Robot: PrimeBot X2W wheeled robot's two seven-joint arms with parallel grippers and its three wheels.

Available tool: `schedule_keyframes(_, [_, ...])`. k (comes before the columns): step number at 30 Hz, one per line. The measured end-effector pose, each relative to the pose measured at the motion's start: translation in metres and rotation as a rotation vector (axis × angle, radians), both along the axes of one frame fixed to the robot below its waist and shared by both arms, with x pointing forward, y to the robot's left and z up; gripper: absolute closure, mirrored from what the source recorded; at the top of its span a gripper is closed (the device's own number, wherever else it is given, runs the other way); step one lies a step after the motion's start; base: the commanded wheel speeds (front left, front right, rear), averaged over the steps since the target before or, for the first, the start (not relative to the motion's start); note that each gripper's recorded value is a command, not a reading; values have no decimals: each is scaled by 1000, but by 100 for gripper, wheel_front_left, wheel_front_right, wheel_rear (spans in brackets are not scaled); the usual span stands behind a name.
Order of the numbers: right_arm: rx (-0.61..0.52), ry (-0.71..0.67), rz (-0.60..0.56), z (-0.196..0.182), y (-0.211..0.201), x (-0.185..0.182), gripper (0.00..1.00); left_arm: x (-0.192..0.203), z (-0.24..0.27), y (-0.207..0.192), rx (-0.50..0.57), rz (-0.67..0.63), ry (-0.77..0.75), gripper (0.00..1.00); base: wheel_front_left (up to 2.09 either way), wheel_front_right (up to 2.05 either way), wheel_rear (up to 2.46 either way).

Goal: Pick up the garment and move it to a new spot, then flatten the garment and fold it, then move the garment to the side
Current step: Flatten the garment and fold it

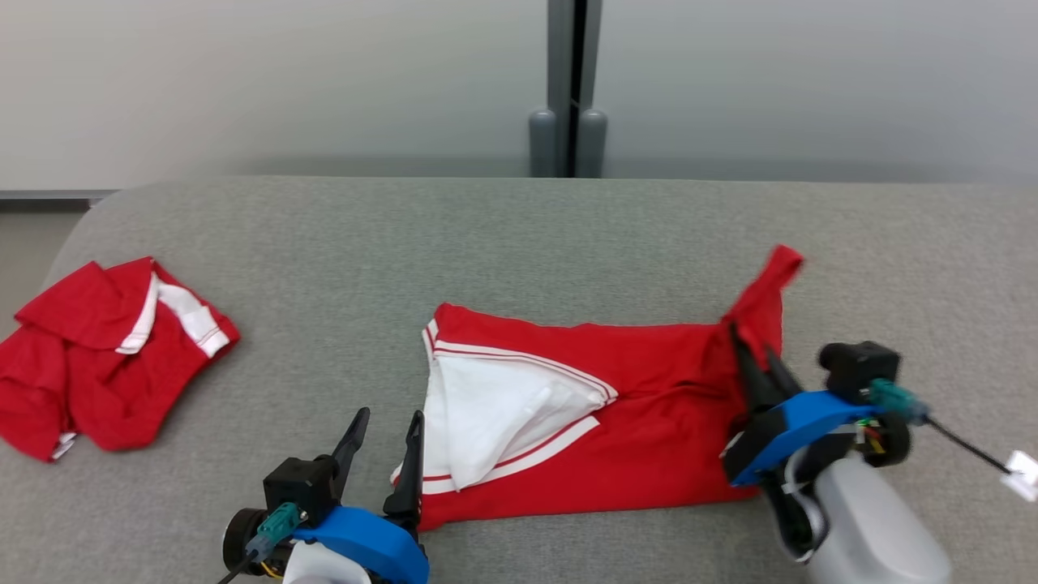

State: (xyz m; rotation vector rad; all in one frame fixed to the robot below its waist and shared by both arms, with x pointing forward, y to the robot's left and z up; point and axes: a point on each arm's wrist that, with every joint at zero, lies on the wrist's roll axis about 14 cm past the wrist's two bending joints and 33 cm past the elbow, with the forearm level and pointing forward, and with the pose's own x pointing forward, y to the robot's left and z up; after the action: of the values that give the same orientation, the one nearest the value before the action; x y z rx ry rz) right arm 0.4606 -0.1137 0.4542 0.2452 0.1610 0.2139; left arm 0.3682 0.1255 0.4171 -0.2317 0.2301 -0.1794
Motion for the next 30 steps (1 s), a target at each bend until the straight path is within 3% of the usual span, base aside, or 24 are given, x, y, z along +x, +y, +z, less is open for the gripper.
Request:
schedule_keyframes(10, [55,4,431,9,152,-30,100,-25,-2,27,5,86,18,0,0,0,0])
schedule_keyframes(18, [68,52,636,1,218,-52,100,-43,-7,45,2,153,41,0,0,0,0])
schedule_keyframes(19, [78,60,652,1,223,-55,0,-44,-8,47,2,158,45,0,0,0,0])
schedule_keyframes(24, [131,46,637,11,227,-45,0,-41,-11,48,6,168,58,0,0,0,0])
schedule_keyframes(30, [134,-65,427,36,167,-2,0,-21,-6,37,27,133,37,0,0,0,0])
